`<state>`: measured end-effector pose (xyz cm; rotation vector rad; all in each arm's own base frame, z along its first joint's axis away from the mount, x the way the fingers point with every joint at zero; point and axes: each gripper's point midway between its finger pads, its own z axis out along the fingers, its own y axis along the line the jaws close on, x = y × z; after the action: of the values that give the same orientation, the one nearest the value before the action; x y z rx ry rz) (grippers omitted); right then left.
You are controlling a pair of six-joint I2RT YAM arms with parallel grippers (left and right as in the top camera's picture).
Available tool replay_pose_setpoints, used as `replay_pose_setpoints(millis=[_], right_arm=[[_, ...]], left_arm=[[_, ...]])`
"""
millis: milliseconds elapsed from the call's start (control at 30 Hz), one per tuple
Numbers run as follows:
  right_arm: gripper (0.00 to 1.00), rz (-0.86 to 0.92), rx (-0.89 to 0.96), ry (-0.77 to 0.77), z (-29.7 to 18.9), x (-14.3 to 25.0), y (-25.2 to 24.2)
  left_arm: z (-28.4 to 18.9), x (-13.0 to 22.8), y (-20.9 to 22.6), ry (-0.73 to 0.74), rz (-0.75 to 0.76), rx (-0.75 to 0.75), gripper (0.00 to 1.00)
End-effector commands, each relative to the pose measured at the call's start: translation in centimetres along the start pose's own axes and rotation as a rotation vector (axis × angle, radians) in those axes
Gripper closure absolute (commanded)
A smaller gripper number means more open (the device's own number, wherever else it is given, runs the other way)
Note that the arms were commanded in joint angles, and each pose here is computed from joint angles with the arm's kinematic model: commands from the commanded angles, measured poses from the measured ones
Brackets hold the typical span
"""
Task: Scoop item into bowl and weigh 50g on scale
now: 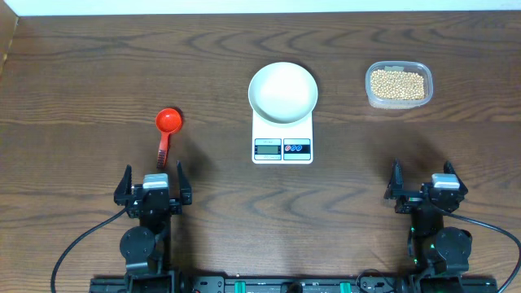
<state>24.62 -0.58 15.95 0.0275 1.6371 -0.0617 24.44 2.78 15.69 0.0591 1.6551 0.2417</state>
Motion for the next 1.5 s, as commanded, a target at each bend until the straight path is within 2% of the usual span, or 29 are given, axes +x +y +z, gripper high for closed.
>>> replay_pose_setpoints(millis=[0,233,467,700,1067,1467], right_arm=[[0.01,-0.015,0.008,-0.003,0.0,0.0,-0.1],[0.01,-0.015,0.008,-0.003,0.0,0.0,-0.1],[0.01,-0.015,0.008,-0.003,0.0,0.0,-0.1],[0.01,-0.015,0.008,-0.003,0.0,0.0,-0.1],[0.01,-0.015,0.008,-0.003,0.0,0.0,-0.1],[0.01,-0.015,0.008,-0.003,0.0,0.0,-0.1]], left_arm=[[-0.1,-0.3,0.5,-0.01,-0.01,-0.023,0.0],[-0.2,-1.1,0.6,-0.027,-0.012,-0.026,0.0],[-0.5,-2.3,0.9,-0.052,-0.118,-0.029,0.0],[-0.6,-4.5,1.3,-0.063,-0.118,-0.03,0.0],[1.5,-7.8,1.9,0.037,-0.124,-0.016,0.0],[7.3,-12.6,1.6,0.172,-0.169,0.058,0.0]])
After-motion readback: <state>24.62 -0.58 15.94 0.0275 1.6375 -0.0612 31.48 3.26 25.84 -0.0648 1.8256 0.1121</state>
